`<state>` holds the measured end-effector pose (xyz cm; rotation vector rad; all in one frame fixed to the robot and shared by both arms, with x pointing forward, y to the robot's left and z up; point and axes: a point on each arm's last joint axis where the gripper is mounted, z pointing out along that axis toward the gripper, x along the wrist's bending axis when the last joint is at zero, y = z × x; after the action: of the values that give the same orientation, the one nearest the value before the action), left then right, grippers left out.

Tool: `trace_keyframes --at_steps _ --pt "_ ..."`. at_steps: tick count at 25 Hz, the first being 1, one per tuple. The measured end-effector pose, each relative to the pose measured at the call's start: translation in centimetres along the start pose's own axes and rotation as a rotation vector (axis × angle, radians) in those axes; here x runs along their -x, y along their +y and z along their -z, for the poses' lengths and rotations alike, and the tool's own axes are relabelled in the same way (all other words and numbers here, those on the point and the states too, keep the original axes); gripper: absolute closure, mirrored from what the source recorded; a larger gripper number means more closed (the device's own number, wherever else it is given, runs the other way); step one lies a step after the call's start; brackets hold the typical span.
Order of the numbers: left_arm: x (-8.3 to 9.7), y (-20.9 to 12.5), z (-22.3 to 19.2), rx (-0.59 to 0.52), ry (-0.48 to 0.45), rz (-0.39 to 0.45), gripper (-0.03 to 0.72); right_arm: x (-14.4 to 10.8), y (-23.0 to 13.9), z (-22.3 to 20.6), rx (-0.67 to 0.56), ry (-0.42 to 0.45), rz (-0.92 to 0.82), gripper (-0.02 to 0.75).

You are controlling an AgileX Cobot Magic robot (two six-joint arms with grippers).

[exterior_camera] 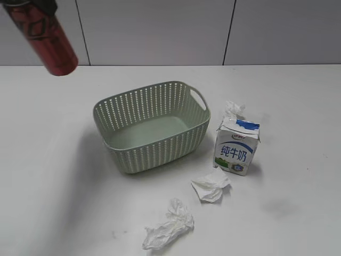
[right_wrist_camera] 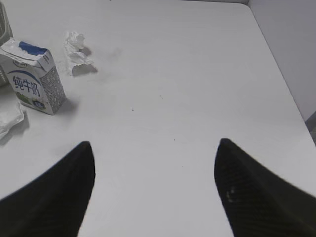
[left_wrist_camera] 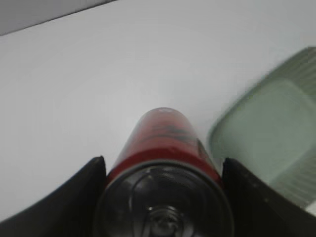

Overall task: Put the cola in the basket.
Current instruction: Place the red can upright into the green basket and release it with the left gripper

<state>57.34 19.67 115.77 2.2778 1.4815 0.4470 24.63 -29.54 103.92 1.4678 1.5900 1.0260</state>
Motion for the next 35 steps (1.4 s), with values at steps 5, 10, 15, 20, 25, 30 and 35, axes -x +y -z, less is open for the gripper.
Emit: trace_keyframes --at_steps 5,10,15,20,25,30,35 --pt "5.4 0.5 -0.5 -0.013 -0.083 -0.130 0.160 0.0 0.0 0.0 0.000 0.000 0.000 0.164" --pt "9.5 0.6 -3.3 -0.076 -0.156 -0.206 0.160 0.0 0.0 0.0 0.000 0.000 0.000 0.164" --pt "11.9 0.6 -8.4 -0.164 -0.193 -0.234 0.160 0.0 0.0 0.0 0.000 0.000 0.000 0.164" --pt "12.3 0.3 -12.1 -0.233 -0.184 -0.238 0.160 0.0 0.0 0.0 0.000 0.000 0.000 0.164" --pt "12.5 0.6 -13.6 -0.200 -0.184 -0.234 0.160 0.0 0.0 0.0 0.000 0.000 0.000 0.164" --pt "12.7 0.6 -14.9 -0.194 -0.183 -0.232 0.160 0.0 0.0 0.0 0.000 0.000 0.000 0.164" --pt "12.7 0.6 -15.2 -0.196 -0.182 -0.232 0.160 0.0 0.0 0.0 0.000 0.000 0.000 0.164"
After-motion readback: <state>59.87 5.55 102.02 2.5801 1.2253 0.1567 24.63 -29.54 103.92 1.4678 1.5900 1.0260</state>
